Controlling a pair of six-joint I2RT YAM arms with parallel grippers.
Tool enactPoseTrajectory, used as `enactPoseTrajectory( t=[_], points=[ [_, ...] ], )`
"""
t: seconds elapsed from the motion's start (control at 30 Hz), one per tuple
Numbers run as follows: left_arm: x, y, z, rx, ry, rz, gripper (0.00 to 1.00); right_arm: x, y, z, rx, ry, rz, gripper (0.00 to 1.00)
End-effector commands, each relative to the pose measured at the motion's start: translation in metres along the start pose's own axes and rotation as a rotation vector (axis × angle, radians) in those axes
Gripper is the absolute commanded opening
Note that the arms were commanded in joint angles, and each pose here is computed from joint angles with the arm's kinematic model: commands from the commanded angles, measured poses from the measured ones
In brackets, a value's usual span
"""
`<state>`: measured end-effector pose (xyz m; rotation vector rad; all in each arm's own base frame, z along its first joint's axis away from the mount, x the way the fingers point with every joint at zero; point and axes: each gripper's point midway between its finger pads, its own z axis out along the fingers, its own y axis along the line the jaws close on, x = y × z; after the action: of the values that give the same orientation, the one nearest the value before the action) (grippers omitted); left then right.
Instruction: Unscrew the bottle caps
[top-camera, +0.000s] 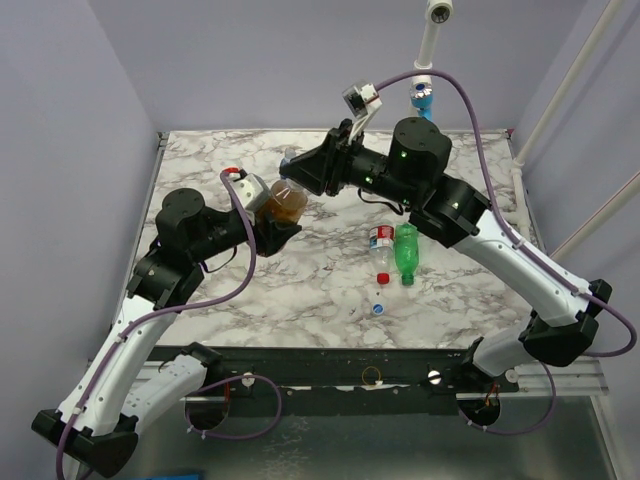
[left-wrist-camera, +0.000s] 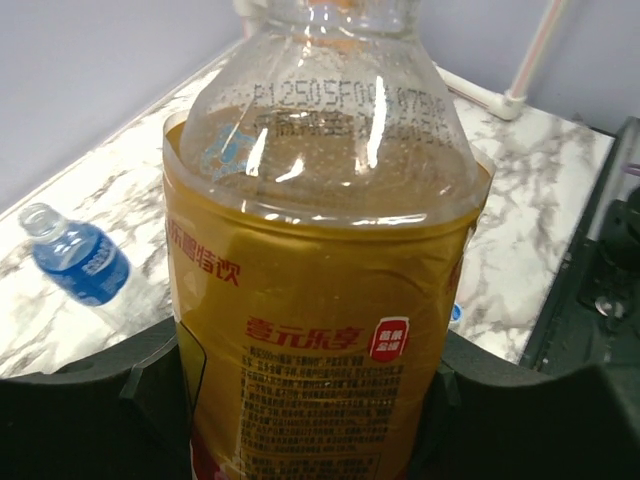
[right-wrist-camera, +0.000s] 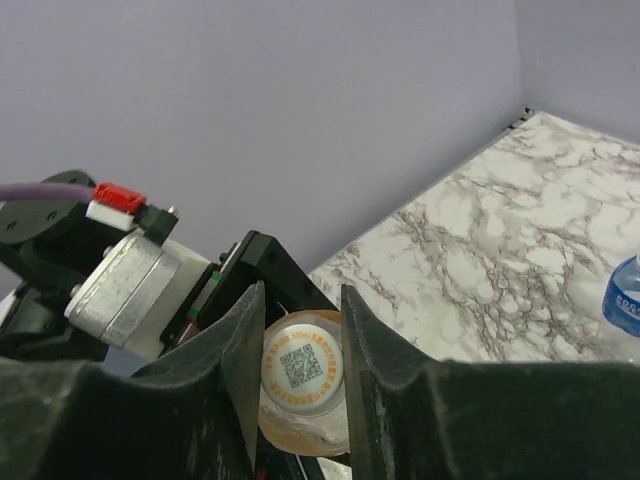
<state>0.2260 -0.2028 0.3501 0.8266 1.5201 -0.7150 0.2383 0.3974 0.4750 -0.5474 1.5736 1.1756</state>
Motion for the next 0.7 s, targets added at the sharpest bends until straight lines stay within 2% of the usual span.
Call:
enactPoseTrajectory(
  t=[0.0, 0.13, 0.23, 0.33, 0.5, 0.67],
  points=[
    [-0.017, -0.022, -0.005, 0.104, -0.053, -0.034, 0.19, -0.016, 0.046, -0.035, -0.248, -0.043, -0.218, 0.08],
    [-0.026, -0.065, -0.018, 0.326, -0.058, -0.111, 0.19, -0.014, 0.074, -0.062, -0.421, -0.041, -0.349, 0.07],
    [-0.030, -0.099, -0.033, 0.533, -0.020, -0.210, 0.19, -0.011, 0.091, -0.073, -0.526, -0.009, -0.381, 0.07],
    [-0.032, -0.118, -0.044, 0.673, 0.030, -0.302, 0.19, -0.005, 0.098, -0.079, -0.584, 0.015, -0.392, 0.05],
    [-0.030, -0.118, -0.043, 0.681, 0.041, -0.304, 0.19, -0.011, 0.092, -0.082, -0.534, -0.011, -0.414, 0.03],
    [-0.024, -0.105, -0.033, 0.586, 0.030, -0.259, 0.19, -0.041, 0.081, -0.092, -0.393, -0.100, -0.441, 0.03]
  ],
)
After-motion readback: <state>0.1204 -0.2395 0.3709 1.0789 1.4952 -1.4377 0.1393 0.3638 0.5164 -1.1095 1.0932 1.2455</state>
